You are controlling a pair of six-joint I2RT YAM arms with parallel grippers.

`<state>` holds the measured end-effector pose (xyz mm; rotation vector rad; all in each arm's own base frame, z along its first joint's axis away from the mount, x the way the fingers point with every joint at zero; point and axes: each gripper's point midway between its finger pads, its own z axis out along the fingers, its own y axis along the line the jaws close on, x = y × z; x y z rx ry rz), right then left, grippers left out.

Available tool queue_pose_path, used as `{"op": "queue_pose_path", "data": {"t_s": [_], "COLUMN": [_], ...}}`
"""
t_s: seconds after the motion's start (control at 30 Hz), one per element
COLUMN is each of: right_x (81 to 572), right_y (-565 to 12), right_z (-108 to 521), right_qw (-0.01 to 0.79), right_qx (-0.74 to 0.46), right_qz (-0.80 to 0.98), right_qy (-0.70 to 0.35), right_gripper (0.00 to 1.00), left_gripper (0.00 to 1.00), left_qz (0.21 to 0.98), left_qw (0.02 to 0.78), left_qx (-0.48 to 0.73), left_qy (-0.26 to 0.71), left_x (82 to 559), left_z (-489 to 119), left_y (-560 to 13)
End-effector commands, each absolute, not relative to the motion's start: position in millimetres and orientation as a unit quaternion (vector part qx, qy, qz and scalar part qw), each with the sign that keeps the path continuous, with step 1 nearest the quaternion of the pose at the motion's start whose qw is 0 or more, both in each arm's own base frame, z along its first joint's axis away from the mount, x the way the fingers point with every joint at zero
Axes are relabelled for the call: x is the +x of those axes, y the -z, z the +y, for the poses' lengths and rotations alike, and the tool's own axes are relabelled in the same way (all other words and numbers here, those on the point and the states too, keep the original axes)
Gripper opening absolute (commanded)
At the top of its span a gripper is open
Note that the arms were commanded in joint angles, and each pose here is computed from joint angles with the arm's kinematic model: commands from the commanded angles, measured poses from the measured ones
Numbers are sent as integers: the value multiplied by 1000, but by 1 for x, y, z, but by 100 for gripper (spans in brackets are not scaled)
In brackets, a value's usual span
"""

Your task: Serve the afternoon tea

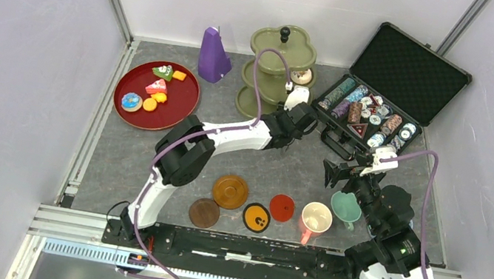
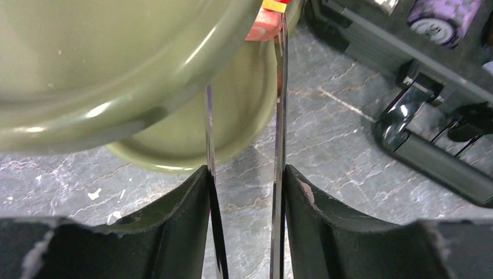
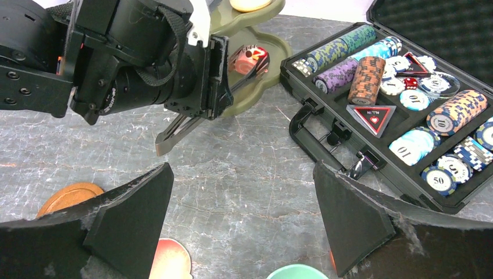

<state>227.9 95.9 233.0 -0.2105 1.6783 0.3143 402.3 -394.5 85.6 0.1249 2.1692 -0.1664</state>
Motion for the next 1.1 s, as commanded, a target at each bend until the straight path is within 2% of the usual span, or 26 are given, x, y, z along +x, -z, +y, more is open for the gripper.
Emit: {"op": "queue_pose_path", "data": {"t_s": [0.0, 0.17, 0.33, 0.53, 1.07], "right_x": [228, 228, 228, 229, 235], "right_y": [-253, -253, -250, -250, -244], "right_z": [93, 93, 93, 94, 105], "right_qw": [670, 670, 668, 667, 664], "right_qx": [-88, -86, -85, -86, -91], "right_qz": [724, 724, 726, 727, 725], "right_qy": [-137, -137, -137, -138, -157], "right_gripper": [98, 98, 98, 98, 98], "left_gripper": [53, 55, 66, 71, 77], "left_qz": [856, 859, 866, 872, 886], "left_qw": [504, 499, 486, 475, 417], "left_qx": [-16, -19, -30, -27, 32], "left_qy": [110, 112, 112, 117, 200], "left_x": [427, 430, 434, 431, 358], "left_z": [-412, -413, -407, -404, -379], "left_y": [-115, -105, -95, -96, -142]}}
